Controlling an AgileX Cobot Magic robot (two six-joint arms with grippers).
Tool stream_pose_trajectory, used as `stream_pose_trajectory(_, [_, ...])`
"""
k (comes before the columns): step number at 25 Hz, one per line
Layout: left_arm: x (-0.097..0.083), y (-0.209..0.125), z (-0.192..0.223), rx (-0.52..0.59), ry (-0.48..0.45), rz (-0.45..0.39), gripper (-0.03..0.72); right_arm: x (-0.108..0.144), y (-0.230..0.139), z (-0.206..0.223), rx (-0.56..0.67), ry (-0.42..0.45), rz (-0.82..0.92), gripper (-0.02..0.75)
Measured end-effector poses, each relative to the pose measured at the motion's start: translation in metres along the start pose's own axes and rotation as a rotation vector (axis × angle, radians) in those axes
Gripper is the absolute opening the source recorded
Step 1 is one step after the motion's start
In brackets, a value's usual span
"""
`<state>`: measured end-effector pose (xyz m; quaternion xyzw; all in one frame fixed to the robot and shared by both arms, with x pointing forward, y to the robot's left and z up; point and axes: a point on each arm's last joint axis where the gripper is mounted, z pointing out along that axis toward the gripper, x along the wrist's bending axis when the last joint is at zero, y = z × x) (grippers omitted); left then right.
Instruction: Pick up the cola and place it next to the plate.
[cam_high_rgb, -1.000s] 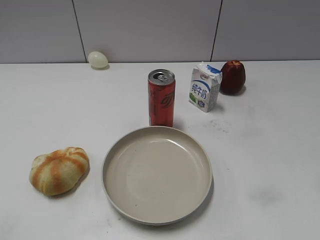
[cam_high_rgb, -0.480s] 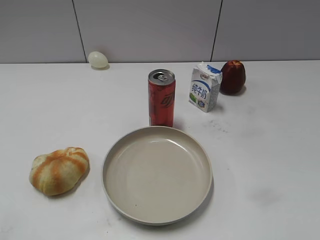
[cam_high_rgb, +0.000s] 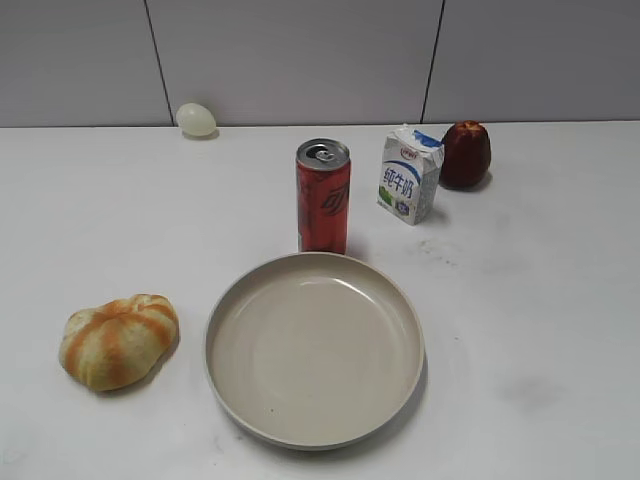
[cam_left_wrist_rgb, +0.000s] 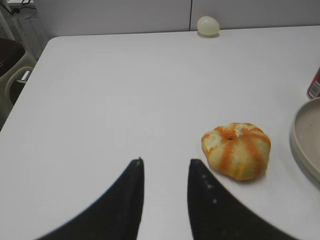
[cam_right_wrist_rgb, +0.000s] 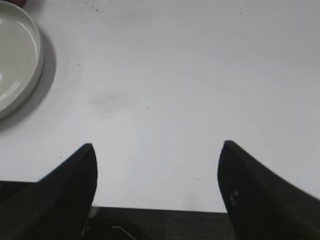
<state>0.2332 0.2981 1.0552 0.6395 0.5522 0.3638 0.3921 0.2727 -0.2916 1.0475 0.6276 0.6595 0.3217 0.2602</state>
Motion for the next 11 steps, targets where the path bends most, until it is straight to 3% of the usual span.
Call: stream_pose_trajectory(11, [0.0, 0.0, 0.0, 0.0, 0.0, 0.0, 0.236, 0.001, -0.019, -0.028, -0.226, 0.007, -0.012, 0.594])
